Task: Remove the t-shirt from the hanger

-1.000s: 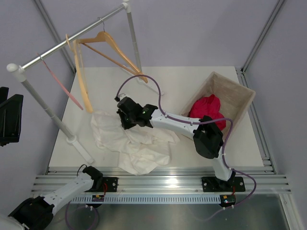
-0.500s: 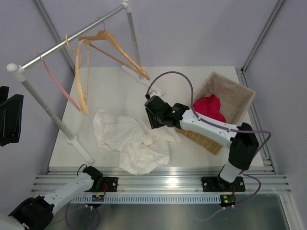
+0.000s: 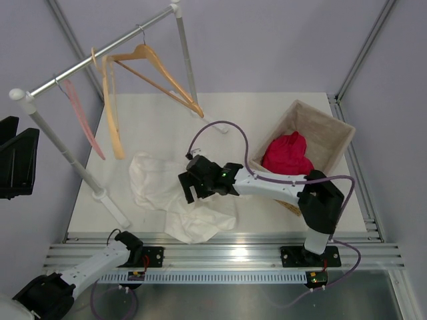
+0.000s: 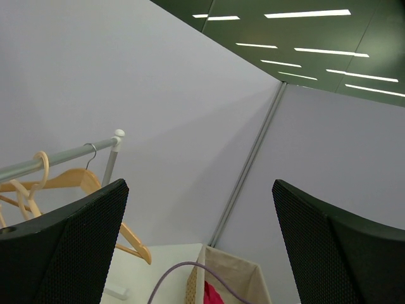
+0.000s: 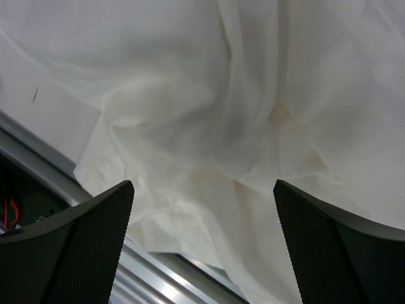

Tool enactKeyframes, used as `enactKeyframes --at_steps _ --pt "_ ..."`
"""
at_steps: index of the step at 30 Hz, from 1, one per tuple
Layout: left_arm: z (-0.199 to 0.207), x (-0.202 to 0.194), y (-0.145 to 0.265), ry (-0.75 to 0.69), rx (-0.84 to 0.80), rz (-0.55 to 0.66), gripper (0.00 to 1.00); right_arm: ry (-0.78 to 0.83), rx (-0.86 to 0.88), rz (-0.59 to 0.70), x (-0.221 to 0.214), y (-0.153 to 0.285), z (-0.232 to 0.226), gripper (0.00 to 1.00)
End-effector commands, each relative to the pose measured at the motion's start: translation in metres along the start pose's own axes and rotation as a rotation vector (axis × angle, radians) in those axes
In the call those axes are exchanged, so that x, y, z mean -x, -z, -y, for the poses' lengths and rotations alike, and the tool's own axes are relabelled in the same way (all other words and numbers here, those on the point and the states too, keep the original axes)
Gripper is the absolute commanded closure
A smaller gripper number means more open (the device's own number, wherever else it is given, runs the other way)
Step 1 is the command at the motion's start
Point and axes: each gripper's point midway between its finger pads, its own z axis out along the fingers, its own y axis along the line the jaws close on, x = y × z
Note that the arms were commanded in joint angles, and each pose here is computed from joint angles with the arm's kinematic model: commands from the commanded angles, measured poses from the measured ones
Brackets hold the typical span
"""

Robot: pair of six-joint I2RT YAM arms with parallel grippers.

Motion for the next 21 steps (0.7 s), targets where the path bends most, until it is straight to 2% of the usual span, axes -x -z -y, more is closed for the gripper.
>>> enactKeyframes --at_steps 1,6,13,16,17,18,21 --pt "0.005 -0.008 -0.013 0.009 -0.027 -0.017 0.01 -0.067 -0.064 0.1 0.042 -0.033 -0.012 0.01" --pt "0.003 -0.017 -0.011 0.015 -0.016 -0.05 0.01 -0.136 -0.206 0.029 0.03 -0.076 0.001 0.01" --pt "-0.002 -0.015 -0.007 -0.01 0.007 -0.052 0.01 -0.204 -0.343 -0.017 -0.002 -0.093 0.03 0.01" --pt "-0.003 -0.014 -0.009 -0.021 0.008 -0.052 0.01 -0.198 -0.385 -0.011 -0.008 -0.082 0.044 0.16" --pt "-0.002 -0.013 -0.01 -0.024 0.005 -0.048 0.01 -0.197 -0.384 -0.001 -0.01 -0.072 0.048 0.45" --pt "-0.002 -0.014 -0.012 -0.027 0.006 -0.051 0.01 -0.192 -0.382 0.012 -0.009 -0.066 0.049 0.57" --pt "-0.004 -0.016 -0.017 -0.035 0.014 -0.048 0.01 -0.148 -0.312 0.056 0.001 -0.032 0.046 0.76"
